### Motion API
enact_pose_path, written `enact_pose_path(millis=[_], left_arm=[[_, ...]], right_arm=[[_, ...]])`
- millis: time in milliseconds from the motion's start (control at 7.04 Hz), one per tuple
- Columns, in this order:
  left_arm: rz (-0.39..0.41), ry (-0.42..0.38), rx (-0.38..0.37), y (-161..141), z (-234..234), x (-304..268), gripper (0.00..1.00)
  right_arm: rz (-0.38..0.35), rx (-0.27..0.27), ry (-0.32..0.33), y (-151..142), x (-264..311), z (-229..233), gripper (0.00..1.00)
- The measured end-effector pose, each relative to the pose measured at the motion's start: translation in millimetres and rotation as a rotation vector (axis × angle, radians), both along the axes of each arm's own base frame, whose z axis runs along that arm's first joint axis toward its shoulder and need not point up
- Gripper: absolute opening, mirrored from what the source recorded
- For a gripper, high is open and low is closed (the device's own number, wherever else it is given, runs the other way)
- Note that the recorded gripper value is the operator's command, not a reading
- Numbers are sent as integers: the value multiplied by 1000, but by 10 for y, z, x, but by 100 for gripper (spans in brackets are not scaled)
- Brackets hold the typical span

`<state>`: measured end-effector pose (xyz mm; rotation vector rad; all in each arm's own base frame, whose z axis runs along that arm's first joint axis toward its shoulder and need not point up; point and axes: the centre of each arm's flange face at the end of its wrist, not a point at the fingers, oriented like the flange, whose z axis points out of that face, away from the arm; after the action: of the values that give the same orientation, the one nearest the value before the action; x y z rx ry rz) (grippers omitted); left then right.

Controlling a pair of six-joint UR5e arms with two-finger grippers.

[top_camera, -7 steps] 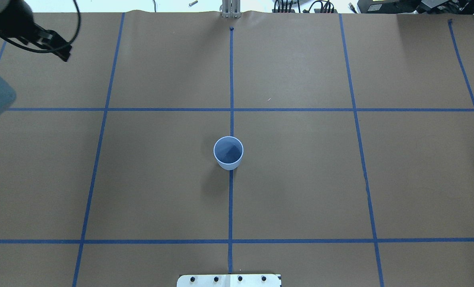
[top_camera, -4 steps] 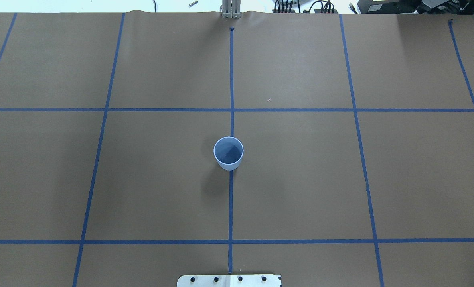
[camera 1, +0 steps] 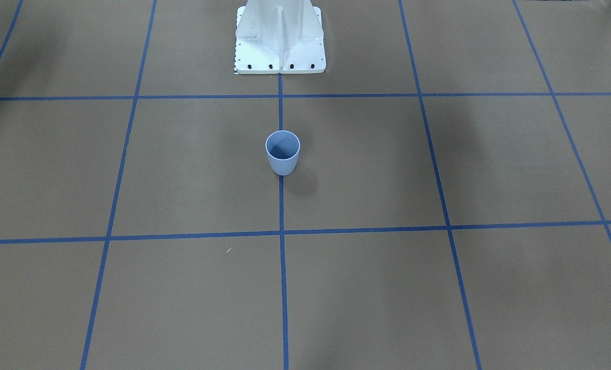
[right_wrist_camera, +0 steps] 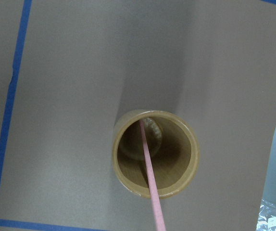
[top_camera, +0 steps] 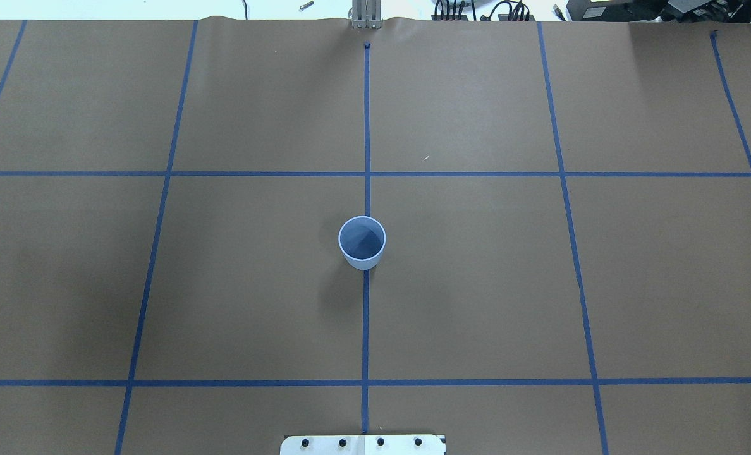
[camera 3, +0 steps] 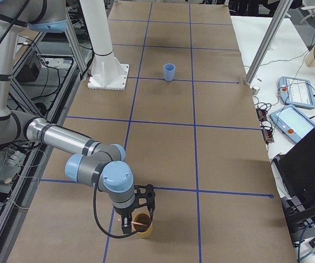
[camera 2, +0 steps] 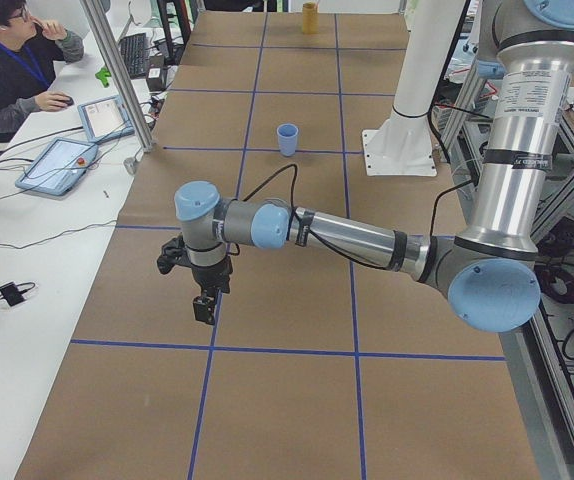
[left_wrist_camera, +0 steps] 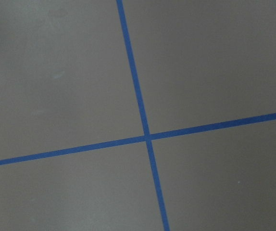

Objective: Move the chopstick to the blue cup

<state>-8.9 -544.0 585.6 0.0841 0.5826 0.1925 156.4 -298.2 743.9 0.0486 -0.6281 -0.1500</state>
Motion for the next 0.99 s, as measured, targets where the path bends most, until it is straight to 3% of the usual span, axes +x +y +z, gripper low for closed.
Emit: enact_pose_path(millis=[142, 284, 569, 995], left_arm=[[0, 2, 5, 102, 126, -19, 98], [-1, 2, 6, 146, 177, -28, 98], [0, 2, 5, 243, 274, -44, 98], [-2, 8, 37, 392, 417, -61, 98]], right_arm=[[-1, -19, 1, 13, 2, 24, 86], [-4, -36, 6, 65, -4, 64, 77], [-11, -61, 21, 179, -19, 139, 43], [-27, -62, 43, 173, -7, 152, 34]])
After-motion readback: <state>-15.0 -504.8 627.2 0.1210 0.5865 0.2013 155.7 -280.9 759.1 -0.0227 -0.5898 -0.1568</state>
